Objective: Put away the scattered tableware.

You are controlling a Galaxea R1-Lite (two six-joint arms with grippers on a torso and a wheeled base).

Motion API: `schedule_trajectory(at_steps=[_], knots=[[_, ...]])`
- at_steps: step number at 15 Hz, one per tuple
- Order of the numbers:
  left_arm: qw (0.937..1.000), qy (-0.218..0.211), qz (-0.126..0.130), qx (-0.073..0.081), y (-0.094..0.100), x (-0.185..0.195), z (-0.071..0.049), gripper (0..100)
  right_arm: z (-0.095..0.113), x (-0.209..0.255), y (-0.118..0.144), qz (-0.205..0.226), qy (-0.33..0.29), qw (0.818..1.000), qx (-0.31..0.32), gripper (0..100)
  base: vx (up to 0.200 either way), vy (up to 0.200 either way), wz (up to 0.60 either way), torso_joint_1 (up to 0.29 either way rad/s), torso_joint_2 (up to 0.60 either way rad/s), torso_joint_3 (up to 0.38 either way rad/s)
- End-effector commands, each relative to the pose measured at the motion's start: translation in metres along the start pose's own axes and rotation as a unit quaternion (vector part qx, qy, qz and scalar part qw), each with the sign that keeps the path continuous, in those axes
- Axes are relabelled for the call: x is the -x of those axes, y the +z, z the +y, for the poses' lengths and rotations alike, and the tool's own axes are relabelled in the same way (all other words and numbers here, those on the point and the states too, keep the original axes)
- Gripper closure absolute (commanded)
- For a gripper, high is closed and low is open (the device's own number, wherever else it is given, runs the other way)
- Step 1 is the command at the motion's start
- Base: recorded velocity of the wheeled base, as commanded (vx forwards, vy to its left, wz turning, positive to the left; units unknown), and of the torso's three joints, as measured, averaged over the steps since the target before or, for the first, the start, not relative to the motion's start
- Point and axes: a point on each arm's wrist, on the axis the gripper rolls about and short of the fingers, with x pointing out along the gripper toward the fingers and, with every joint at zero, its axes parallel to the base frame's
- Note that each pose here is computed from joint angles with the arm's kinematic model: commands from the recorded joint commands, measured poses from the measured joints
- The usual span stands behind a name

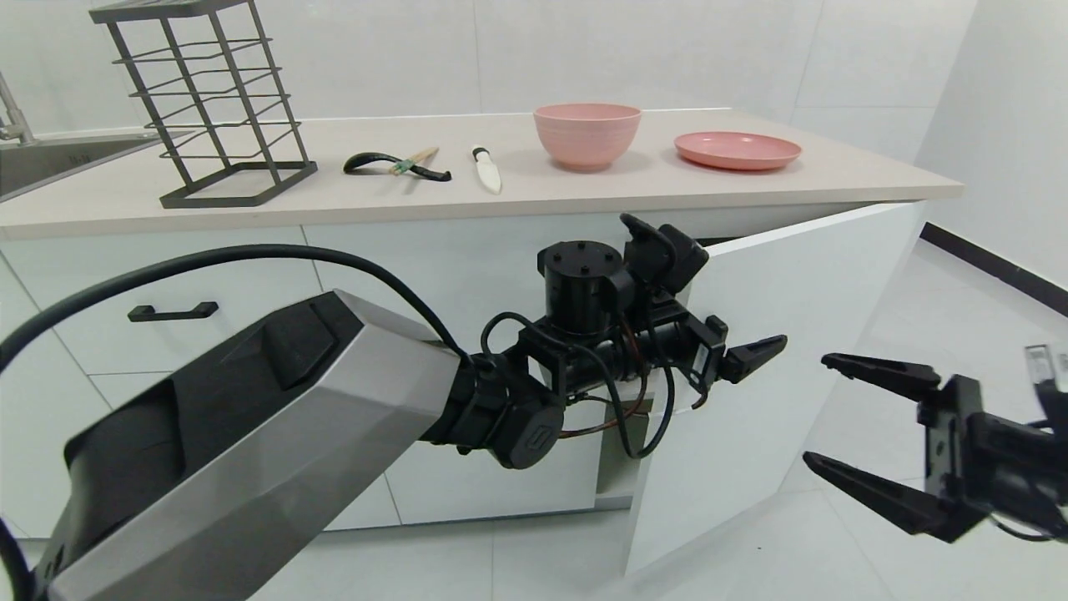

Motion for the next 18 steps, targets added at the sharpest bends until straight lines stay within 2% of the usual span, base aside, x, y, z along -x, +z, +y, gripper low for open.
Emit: schedule_trajectory(at_steps=[1,4,7,9,10,13,15,16,17,18], knots=[[1.0,0.002,0.001,-0.001,-0.004,-0.001,0.0,0,0.038,0.037,0.036,-0.062,-0.024,0.994,0.084,0,0.0,0.0,0.0,0.0,0.0,0.0],[0.9997,-0.024,-0.005,-0.001,-0.013,-0.008,-0.009,0,0.043,0.053,0.065,-0.11,-0.08,0.978,0.158,0,0.0,0.0,0.0,0.0,0.0,0.0],[0.9985,-0.054,-0.011,0.002,-0.019,-0.015,-0.029,0,0.039,0.065,0.101,-0.149,-0.133,0.952,0.234,0,0.0,0.0,0.0,0.0,0.0,0.0],[0.9964,-0.08,-0.017,0.022,-0.026,-0.023,-0.049,0,0.039,0.066,0.099,-0.146,-0.137,0.952,0.231,0,0.0,0.0,0.0,0.0,0.0,0.0],[0.9953,-0.091,-0.021,0.027,-0.028,-0.026,-0.058,0,0.038,0.065,0.101,-0.148,-0.137,0.951,0.235,0,0.0,0.0,0.0,0.0,0.0,0.0],[0.9932,-0.109,-0.031,0.027,-0.034,-0.036,-0.075,0,0.036,0.066,0.111,-0.161,-0.139,0.944,0.252,0,0.0,0.0,0.0,0.0,0.0,0.0],[0.9897,-0.132,-0.045,0.033,-0.038,-0.049,-0.097,0,0.033,0.066,0.125,-0.176,-0.143,0.935,0.274,0,0.0,0.0,0.0,0.0,0.0,0.0],[0.9895,-0.133,-0.047,0.033,-0.038,-0.049,-0.097,0,0.033,0.066,0.125,-0.177,-0.144,0.934,0.275,0,0.0,0.0,0.0,0.0,0.0,0.0],[0.9831,-0.165,-0.068,0.043,-0.041,-0.066,-0.129,0,0.033,0.069,0.139,-0.191,-0.15,0.923,0.299,0,0.0,0.0,0.0,0.0,0.0,0.0],[0.9791,-0.183,-0.075,0.048,-0.045,-0.075,-0.149,0,0.036,0.073,0.149,-0.201,-0.157,0.913,0.319,0,0.0,0.0,0.0,0.0,0.0,0.0]])
